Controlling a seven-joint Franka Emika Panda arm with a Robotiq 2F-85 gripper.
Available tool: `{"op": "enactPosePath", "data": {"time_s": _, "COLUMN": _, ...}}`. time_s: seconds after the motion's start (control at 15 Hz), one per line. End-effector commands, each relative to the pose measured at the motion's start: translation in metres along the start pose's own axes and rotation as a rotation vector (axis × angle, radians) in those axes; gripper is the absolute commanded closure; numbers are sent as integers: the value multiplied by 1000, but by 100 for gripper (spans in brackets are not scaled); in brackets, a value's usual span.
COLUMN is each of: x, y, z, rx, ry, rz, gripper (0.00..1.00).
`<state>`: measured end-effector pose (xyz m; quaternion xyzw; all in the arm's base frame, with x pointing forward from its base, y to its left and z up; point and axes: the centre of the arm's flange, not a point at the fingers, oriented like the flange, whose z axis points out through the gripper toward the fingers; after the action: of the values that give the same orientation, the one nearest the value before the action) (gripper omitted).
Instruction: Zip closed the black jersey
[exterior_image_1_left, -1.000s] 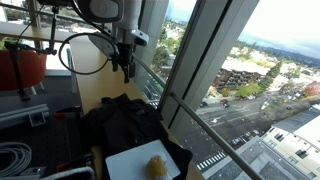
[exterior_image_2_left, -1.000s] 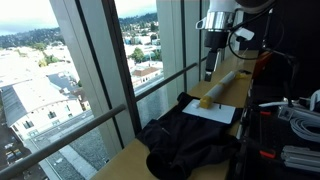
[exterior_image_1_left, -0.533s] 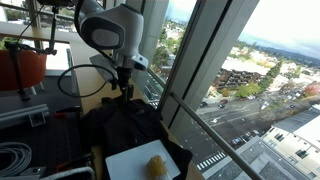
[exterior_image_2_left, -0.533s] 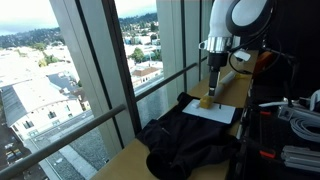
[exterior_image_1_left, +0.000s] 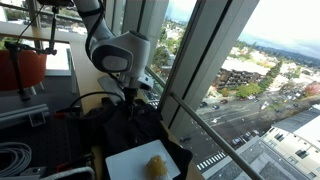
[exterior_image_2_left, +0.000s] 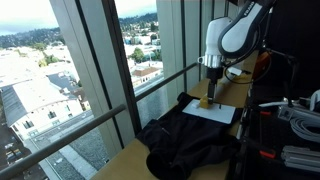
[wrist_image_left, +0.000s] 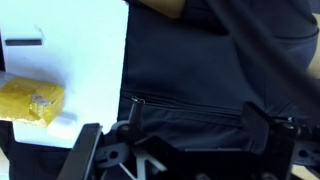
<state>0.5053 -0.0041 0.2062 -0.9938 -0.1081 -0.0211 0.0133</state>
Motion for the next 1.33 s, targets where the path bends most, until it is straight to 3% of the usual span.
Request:
{"op": "enactPosePath", "data": {"time_s": 0.0, "x": 27, "y": 16, "z": 31, "rx": -28, "ry": 9, "rz": -23, "gripper": 0}}
{"op": "enactPosePath", "data": {"time_s": 0.67, "x": 59, "y": 40, "z": 102, "rx": -45, "ry": -32, "rz": -27, "gripper": 0}}
{"op": "enactPosePath", "data": {"time_s": 1.27, "x": 74, "y": 48, "z": 128, "rx": -39, "ry": -37, "rz": -11, "gripper": 0}}
